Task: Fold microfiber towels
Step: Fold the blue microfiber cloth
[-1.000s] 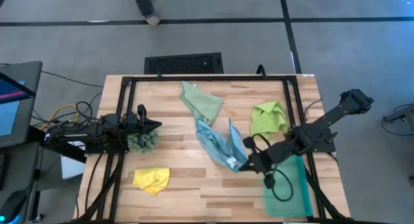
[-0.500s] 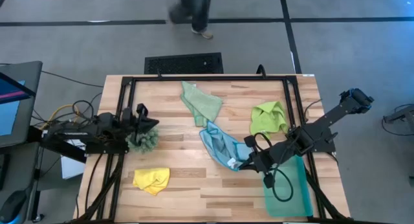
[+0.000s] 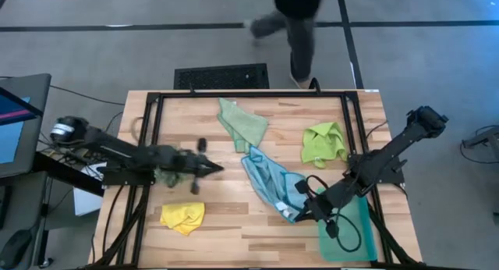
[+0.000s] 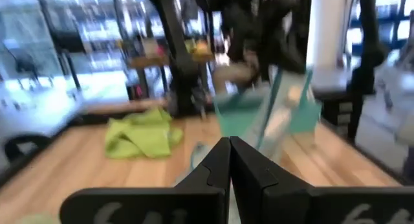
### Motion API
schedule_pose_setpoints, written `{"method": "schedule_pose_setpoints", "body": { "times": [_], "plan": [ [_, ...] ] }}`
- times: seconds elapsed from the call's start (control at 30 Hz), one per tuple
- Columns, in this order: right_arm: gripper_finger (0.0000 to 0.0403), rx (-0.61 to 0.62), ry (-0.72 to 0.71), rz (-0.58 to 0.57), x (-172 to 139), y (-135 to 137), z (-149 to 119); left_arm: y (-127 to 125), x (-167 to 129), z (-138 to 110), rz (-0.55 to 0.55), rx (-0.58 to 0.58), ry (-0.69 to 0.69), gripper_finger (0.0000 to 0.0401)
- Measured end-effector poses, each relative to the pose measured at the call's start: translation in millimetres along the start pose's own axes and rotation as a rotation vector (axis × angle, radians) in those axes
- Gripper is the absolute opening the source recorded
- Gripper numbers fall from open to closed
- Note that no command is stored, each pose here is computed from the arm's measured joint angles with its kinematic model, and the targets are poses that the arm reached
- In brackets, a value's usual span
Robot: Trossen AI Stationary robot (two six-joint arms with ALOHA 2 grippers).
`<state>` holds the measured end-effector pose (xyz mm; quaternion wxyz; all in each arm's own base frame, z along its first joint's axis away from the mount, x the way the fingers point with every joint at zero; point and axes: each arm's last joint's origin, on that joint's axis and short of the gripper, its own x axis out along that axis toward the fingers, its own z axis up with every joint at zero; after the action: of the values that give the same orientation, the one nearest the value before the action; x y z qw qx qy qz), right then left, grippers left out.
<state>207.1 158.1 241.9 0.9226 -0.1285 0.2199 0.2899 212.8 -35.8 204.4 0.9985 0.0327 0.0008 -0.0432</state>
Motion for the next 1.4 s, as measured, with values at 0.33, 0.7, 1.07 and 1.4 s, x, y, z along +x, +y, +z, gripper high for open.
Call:
{"method": "schedule_pose_setpoints", "body": {
  "times": [0.33,0.7,1.07,1.4],
  "plan": [
    [0.0015,-0.008,-0.037,-0.021,-1,18,-6,-16,146,-12,-0.102,0.15,0.464,0.0067],
    [0.0016,-0.009,-0.034,-0.021,-1,19,-6,-34,233,-38,-0.491,0.206,0.812,0.0185],
    [0.0015,-0.001,-0.028,-0.022,-1,18,-7,-66,214,-32,-0.426,0.283,1.052,0.0149],
    [0.0013,0.03,-0.019,-0.032,0,18,-8,-100,174,-1,-0.44,0.278,1.147,0.0091]
  ]
}}
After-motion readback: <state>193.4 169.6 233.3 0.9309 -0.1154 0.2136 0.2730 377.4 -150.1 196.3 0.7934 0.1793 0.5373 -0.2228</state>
